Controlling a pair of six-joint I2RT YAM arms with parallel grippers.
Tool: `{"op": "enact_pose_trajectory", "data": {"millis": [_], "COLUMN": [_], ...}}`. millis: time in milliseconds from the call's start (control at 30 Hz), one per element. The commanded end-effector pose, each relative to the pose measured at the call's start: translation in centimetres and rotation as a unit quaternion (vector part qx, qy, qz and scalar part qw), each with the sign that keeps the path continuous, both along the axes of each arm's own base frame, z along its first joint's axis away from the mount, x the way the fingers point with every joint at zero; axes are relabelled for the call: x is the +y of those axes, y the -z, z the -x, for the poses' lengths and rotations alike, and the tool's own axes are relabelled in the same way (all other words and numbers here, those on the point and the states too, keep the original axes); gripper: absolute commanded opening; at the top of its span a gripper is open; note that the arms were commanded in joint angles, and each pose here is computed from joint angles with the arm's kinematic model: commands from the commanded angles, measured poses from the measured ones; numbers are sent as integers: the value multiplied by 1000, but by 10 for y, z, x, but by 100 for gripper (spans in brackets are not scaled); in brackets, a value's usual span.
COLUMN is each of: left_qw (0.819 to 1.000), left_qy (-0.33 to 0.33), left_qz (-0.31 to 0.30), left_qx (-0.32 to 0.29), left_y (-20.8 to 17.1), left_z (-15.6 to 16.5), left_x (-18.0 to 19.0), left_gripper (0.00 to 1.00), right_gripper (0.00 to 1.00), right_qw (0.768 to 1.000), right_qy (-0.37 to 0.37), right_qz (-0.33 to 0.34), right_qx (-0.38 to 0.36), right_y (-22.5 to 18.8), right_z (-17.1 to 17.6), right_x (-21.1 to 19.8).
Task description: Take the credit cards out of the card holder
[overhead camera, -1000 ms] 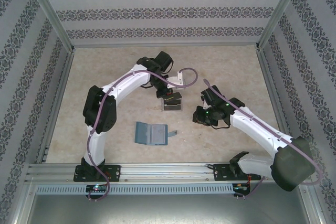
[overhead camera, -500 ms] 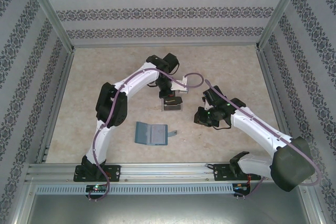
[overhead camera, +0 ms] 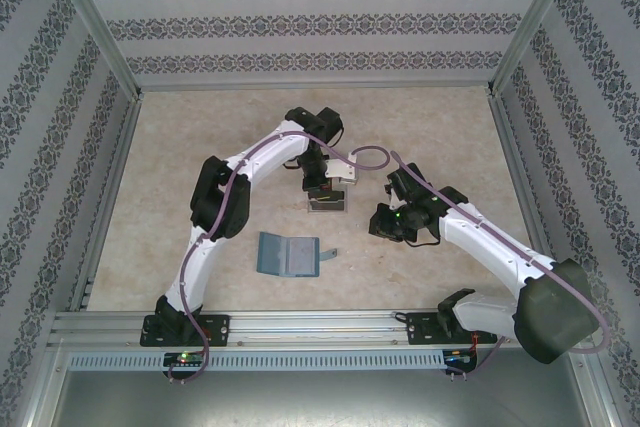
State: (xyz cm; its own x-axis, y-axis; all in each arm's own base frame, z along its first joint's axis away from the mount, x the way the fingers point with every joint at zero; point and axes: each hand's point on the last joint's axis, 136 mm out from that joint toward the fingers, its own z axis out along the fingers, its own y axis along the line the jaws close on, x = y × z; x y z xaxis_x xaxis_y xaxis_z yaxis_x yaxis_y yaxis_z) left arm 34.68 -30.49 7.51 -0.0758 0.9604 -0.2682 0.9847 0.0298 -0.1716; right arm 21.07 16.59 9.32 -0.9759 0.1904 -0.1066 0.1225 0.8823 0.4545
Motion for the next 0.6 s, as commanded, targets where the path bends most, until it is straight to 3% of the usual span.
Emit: {"op": "enact_pose_trajectory", "data": {"millis": [0, 133, 267, 433, 567], "left_qw": [1000, 1000, 1000, 1000, 1000], "left_qy": [5, 1, -9, -16, -26], "left_qz": [-28, -29, -26, -6, 6], "left_qx": [7, 10, 12, 13, 11], "left_y": [-5, -6, -8, -17, -24], "left_z": [7, 5, 3, 4, 4], "left_x": [6, 5, 1, -6, -10], "left_gripper": [0, 4, 17, 30, 34], "right_gripper": [19, 19, 22, 27, 27], "right_qw": [1000, 1000, 1000, 997, 992], "right_qy": [-5, -4, 7, 54, 99], "right_qz": [-7, -10, -25, -51, -78], "right_qx": [1, 4, 1, 6, 16], "right_y": [1, 2, -4, -10, -16], "right_z": [1, 1, 1, 0, 1], "right_x": [1, 2, 5, 6, 8]}}
